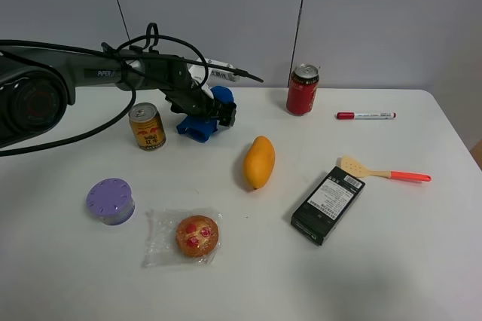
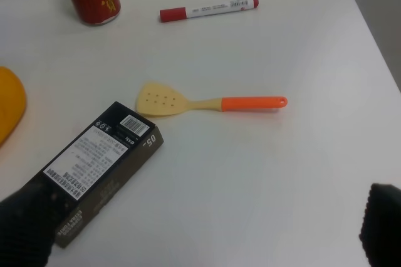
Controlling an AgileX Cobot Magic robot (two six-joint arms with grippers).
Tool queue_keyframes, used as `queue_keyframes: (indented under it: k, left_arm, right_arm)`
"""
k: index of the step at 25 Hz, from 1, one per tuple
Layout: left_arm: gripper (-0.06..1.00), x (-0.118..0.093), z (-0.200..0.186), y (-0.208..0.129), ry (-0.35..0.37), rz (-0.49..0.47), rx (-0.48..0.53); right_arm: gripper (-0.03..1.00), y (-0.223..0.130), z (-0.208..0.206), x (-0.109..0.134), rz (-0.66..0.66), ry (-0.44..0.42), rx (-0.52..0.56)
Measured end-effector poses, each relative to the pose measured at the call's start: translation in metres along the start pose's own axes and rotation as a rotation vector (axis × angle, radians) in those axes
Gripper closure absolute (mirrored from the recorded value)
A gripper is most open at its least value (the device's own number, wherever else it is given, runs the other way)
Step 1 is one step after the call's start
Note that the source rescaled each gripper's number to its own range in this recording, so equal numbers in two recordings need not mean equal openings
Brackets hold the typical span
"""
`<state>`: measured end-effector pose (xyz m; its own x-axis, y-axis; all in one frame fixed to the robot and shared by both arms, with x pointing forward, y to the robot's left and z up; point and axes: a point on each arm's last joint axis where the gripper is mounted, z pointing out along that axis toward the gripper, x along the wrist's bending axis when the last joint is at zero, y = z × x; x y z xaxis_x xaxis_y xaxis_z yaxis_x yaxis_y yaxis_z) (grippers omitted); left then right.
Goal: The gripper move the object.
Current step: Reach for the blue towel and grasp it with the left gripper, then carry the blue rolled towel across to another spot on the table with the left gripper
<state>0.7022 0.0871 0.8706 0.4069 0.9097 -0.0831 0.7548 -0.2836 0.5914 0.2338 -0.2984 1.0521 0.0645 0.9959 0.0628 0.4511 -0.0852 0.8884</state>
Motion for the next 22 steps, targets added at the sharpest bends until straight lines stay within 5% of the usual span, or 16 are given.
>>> queue_keyframes:
  k: [2, 6, 14, 22]
  left_arm:
    - [0.23, 0.000, 0.000, 0.000, 0.000, -0.001, -0.001]
    - [0.91, -0.002, -0.006, 0.003, -0.005, 0.007, 0.012]
    - [0.93, -0.030, -0.110, 0.055, -0.032, 0.094, -0.099]
    - [0.93, -0.079, -0.218, 0.070, -0.116, 0.188, -0.137]
  right_arm:
    - [-0.03, 0.000, 0.000, 0.000, 0.000, 0.000, 0.000]
    - [-0.03, 0.000, 0.000, 0.000, 0.000, 0.000, 0.000]
    - [-0.03, 0.000, 0.000, 0.000, 0.000, 0.000, 0.000]
    - [-0.03, 0.000, 0.000, 0.000, 0.000, 0.000, 0.000]
